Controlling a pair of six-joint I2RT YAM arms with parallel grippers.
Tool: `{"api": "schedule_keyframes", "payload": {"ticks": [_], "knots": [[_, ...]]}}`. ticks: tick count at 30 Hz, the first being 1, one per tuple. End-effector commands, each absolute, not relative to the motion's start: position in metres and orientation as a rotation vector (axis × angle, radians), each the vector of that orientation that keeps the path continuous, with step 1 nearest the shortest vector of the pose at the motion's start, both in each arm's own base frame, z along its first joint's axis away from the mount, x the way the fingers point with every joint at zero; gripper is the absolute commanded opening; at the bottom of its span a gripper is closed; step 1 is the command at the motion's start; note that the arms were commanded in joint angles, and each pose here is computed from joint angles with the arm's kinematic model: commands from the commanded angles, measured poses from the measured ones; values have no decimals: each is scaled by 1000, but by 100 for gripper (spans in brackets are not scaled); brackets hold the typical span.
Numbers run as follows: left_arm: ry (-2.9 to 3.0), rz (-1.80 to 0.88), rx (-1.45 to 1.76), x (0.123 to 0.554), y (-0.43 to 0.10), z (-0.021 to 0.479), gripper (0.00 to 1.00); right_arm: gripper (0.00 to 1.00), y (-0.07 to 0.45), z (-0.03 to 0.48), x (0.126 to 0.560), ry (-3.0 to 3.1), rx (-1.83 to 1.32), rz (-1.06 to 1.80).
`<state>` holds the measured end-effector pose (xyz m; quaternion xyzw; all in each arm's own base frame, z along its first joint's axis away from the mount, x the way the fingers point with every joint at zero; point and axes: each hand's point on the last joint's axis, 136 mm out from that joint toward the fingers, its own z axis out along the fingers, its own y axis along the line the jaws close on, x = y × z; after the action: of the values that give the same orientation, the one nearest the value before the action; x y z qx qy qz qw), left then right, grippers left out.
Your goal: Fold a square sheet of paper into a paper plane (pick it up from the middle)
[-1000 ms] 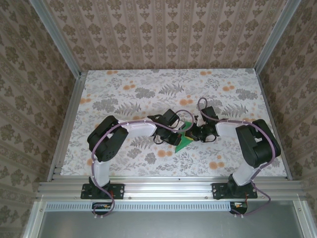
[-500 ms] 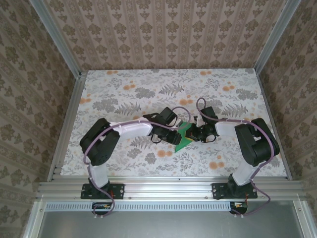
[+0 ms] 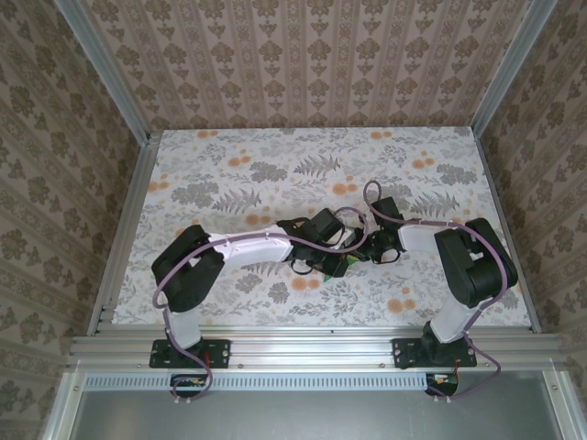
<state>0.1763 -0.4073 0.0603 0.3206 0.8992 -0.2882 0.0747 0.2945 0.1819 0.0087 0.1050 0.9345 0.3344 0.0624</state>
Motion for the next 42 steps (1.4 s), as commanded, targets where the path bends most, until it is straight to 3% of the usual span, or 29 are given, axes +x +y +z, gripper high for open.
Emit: {"api": "schedule_keyframes", "payload": {"ticks": [1,11,26,42], "knots": [[2734,-824,953,180,-405,54,15,10,154,-33,273,2964,429,764],[2711,-931,993,180,-417,51,16,9,153,-37,269,2985,430,750],[2804,-977,997,178,-389,24,15,9,143,-40,266,3034,393,648],[2888,-768,1053,164,-348,3,13,9,142,-41,266,3041,403,634]]}}
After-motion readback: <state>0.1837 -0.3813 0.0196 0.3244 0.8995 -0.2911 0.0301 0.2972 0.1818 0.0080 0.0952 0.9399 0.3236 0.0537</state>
